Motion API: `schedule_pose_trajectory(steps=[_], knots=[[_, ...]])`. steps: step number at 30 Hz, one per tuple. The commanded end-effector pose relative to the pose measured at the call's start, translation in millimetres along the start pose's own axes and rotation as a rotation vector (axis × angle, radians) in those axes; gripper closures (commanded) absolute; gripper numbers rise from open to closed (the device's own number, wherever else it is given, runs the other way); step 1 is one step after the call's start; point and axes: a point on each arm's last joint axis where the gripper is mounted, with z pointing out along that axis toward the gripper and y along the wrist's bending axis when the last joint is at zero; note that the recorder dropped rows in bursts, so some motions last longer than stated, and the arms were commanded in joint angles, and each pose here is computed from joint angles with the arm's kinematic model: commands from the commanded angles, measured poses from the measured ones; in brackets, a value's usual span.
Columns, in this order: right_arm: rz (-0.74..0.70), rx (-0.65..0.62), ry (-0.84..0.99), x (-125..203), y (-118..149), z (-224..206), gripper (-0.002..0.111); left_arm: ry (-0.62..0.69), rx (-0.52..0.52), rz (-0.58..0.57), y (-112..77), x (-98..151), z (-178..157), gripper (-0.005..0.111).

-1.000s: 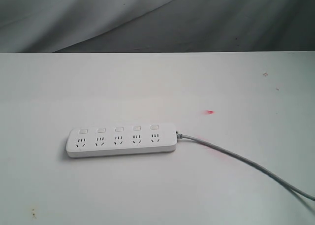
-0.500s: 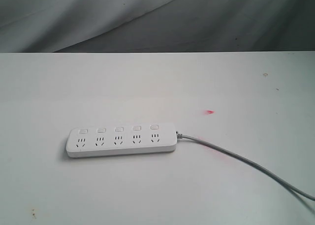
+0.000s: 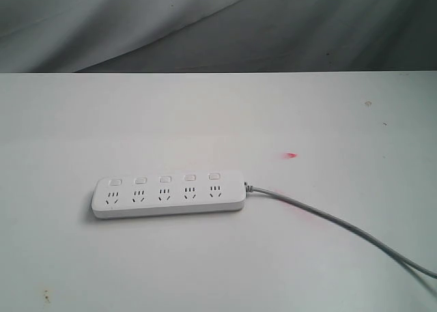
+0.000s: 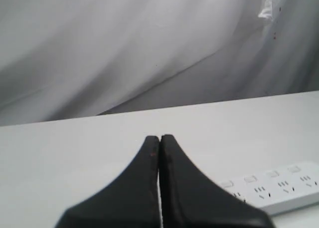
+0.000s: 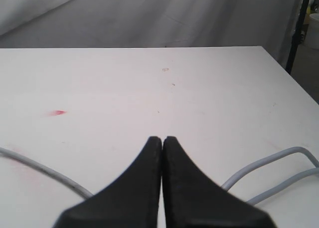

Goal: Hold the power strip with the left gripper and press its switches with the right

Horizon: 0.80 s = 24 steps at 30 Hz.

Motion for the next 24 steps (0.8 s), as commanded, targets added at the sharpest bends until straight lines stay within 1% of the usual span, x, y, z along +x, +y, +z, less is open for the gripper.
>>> schedule_pose_trajectory(steps=[1,5,24], knots=[[-0.001,0.007,-0.009,0,0,0,0.108,0.054,0.007,0.011,-0.9,19,4,0.106],[-0.001,0.007,-0.009,0,0,0,0.108,0.106,0.009,0.011,-1.6,36,7,0.106],[-0.001,0.007,-0.009,0,0,0,0.108,0.124,0.01,0.011,-1.7,38,7,0.106]])
